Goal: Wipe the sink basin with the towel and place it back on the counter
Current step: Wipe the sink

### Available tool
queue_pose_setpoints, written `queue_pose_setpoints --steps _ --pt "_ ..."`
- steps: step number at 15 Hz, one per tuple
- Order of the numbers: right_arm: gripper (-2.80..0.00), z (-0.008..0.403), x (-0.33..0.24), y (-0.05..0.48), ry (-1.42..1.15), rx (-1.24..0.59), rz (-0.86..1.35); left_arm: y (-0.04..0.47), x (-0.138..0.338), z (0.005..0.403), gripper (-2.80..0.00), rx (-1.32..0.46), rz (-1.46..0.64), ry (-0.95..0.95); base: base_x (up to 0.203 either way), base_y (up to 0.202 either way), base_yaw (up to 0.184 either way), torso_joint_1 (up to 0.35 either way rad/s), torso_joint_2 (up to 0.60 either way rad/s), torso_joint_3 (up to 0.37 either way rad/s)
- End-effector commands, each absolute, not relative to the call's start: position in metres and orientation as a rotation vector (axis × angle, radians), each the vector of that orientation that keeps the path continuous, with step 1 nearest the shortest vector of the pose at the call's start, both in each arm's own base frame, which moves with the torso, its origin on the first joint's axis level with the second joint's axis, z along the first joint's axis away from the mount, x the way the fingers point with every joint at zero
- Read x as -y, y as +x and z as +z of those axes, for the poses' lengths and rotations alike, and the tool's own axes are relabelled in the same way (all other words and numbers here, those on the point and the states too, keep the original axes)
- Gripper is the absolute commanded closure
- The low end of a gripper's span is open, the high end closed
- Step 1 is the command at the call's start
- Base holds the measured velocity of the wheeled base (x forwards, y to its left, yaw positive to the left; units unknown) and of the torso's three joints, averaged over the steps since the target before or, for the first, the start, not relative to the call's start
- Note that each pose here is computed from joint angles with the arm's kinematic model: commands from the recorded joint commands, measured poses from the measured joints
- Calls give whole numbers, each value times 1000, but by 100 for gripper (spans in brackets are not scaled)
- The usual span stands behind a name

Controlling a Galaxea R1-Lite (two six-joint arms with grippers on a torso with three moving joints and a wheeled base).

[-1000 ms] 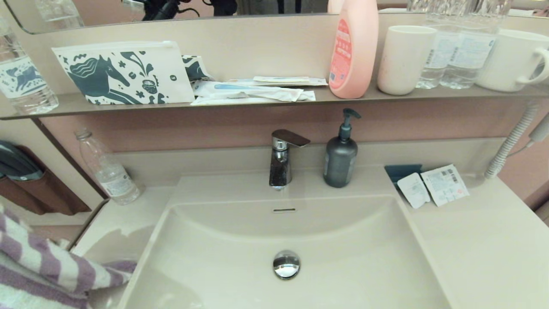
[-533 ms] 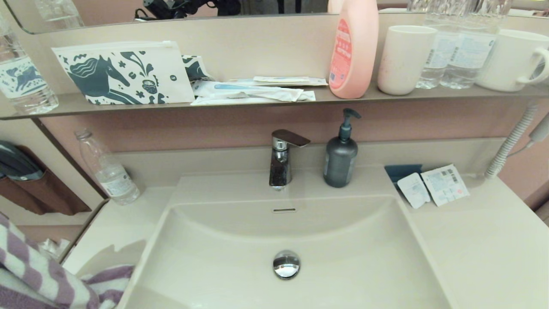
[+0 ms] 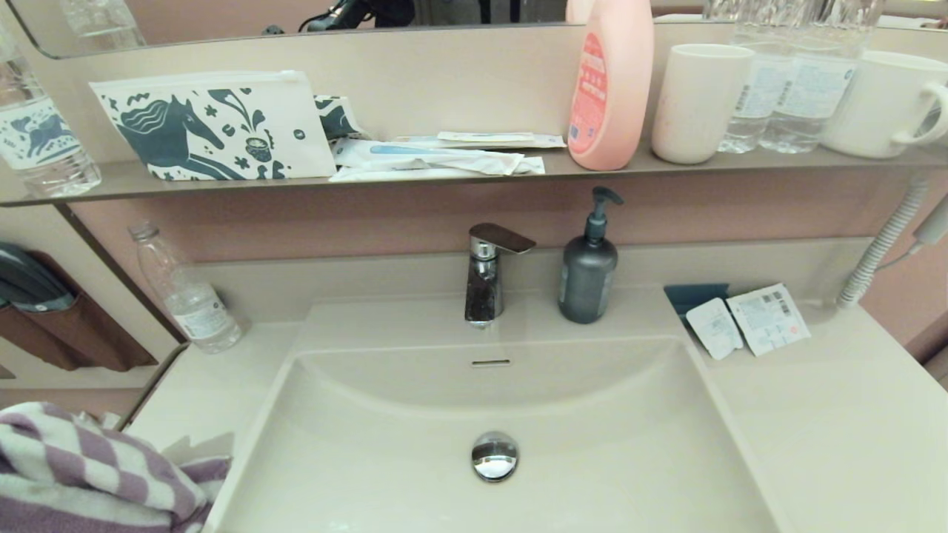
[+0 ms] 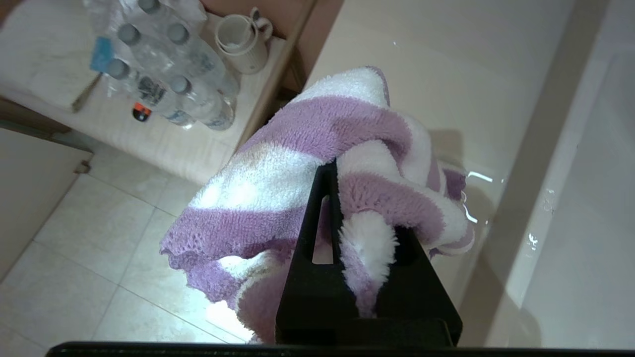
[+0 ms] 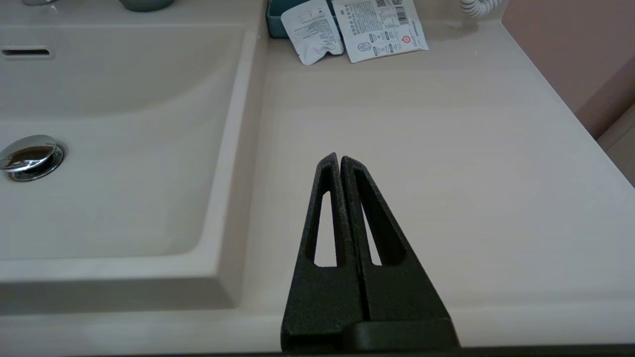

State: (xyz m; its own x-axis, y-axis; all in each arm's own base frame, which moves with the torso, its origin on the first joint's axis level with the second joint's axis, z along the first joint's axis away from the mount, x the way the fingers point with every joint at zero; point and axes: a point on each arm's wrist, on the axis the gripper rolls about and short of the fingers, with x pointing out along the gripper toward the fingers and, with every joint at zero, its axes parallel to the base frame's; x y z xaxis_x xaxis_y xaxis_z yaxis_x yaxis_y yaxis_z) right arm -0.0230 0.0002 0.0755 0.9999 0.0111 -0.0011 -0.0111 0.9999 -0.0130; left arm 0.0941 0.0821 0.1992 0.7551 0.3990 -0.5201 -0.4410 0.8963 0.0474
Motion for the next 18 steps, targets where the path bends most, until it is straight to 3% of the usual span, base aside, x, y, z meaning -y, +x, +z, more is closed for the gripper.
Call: queue_pose_setpoints --steps 1,7,8,18 --pt "0 76 0 -23 -14 -1 11 96 -82 188 0 -587 430 -104 0 0 0 0 0 0" --pt "0 76 0 -23 -14 -1 11 104 -75 169 0 -584 350 -81 0 0 0 0 0 0" --pt "0 76 0 -23 -14 -1 11 104 -74 169 -280 -584 348 -81 0 0 0 0 0 0" --pt "0 75 0 -23 -14 -2 11 104 -75 171 -280 -617 424 -26 0 0 0 0 0 0"
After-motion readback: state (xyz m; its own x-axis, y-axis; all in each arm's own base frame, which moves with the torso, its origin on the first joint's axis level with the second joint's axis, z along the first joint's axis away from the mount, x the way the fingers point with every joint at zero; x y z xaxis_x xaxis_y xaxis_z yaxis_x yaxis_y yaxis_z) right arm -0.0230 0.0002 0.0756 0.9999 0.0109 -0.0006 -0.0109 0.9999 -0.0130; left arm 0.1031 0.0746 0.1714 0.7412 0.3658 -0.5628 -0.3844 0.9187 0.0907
